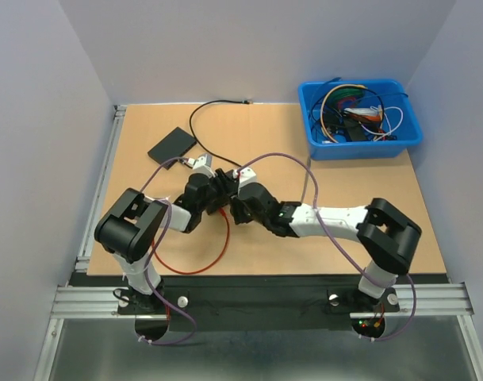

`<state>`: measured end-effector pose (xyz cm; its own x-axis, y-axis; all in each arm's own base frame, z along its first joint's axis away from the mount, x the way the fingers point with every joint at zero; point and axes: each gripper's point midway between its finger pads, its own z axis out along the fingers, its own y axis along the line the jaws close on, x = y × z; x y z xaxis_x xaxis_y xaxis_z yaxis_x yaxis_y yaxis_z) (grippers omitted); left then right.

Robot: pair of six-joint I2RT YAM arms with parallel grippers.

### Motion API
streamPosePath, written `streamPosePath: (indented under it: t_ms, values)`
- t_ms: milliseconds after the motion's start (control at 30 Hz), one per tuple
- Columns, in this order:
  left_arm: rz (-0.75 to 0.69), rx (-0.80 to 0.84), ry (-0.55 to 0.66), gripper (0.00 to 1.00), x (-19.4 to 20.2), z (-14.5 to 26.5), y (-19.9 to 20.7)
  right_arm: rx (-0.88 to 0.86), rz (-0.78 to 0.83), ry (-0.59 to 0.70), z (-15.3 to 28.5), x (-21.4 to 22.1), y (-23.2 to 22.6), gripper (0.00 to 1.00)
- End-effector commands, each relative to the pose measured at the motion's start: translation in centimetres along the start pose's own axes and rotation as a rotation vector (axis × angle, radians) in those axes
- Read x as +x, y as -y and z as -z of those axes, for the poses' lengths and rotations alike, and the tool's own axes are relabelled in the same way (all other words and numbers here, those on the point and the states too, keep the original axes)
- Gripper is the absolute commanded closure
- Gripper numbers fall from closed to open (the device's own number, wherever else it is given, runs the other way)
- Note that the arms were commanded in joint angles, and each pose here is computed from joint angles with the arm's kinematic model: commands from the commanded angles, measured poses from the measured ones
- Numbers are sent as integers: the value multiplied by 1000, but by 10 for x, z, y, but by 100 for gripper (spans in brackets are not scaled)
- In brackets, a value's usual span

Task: Insert the plug into the switch port

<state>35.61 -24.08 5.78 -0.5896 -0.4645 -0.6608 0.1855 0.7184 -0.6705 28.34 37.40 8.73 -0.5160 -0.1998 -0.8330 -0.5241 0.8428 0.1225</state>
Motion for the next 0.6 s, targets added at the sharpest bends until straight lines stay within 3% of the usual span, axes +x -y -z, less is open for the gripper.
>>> streamPosePath:
  t_ms: [0,133,267,333,433,567]
  values:
    - [-20,-220,-169,43,27,16,-44,15,-73,110,35,-27,11,46]
    - [-38,-204,-109,42,-8,21,-25,23,-92,142,71,-37,23,46]
    - [-71,-163,-13,42,-46,50,7,16,-125,176,107,-44,33,44]
    - [-75,-183,3,42,-48,69,5,12,-139,189,127,-43,40,43]
    - [-90,-182,101,41,-66,108,13,0,-171,219,150,-45,47,39]
    - [-116,-132,237,37,-92,164,33,31,-201,225,164,-36,60,24]
